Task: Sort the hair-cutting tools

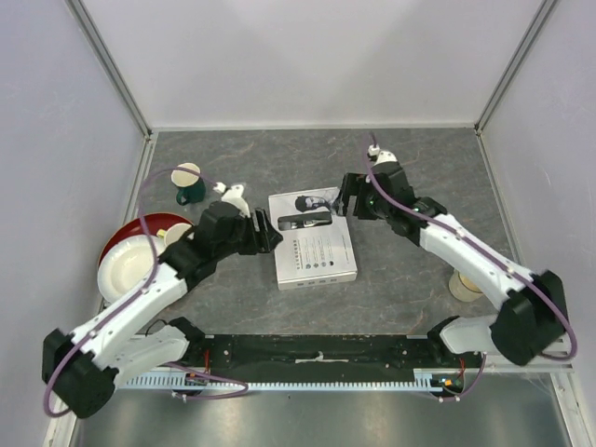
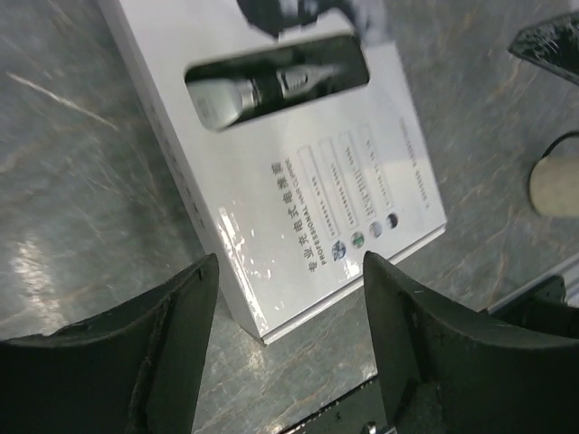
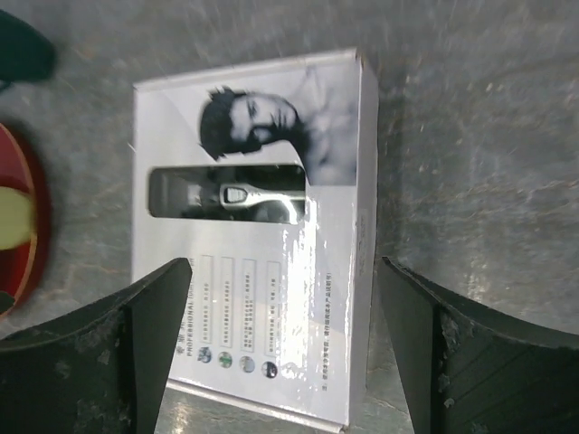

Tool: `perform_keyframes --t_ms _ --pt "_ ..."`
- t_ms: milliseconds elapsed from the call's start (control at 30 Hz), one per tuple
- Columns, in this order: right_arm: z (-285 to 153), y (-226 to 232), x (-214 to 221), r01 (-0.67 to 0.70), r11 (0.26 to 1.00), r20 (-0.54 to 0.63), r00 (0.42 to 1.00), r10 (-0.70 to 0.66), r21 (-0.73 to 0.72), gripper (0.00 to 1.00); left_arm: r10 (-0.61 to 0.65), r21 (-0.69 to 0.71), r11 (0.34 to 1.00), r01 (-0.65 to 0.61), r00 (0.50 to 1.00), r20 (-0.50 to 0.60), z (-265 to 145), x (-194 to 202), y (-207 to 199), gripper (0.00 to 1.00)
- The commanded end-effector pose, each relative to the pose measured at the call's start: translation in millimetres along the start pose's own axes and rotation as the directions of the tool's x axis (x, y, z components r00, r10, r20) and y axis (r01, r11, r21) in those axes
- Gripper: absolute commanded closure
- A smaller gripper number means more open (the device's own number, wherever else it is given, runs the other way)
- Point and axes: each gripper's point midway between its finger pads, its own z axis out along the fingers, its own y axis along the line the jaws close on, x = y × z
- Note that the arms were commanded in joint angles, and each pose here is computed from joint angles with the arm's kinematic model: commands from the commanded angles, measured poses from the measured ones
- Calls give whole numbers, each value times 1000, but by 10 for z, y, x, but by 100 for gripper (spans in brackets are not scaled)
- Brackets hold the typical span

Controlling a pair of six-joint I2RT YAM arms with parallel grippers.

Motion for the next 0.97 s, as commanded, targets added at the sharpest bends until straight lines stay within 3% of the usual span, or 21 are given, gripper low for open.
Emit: perform_keyframes --t_ms 0,367,500,933 --pt "-595 58 -496 25 1000 171 985 -24 -3 7 104 -120 989 -88 986 132 -489 -412 116 27" --pt "-1611 69 -809 33 999 336 942 -21 -30 4 112 20 992 -123 953 281 -1361 -752 -268 21" --pt "-1902 78 -871 46 998 380 925 -25 -45 3 105 53 990 -127 947 303 -1494 -783 -335 18" --pt "-2046 154 -895 50 996 380 925 -15 -81 2 118 30 990 -136 936 332 -1678 -916 -360 14"
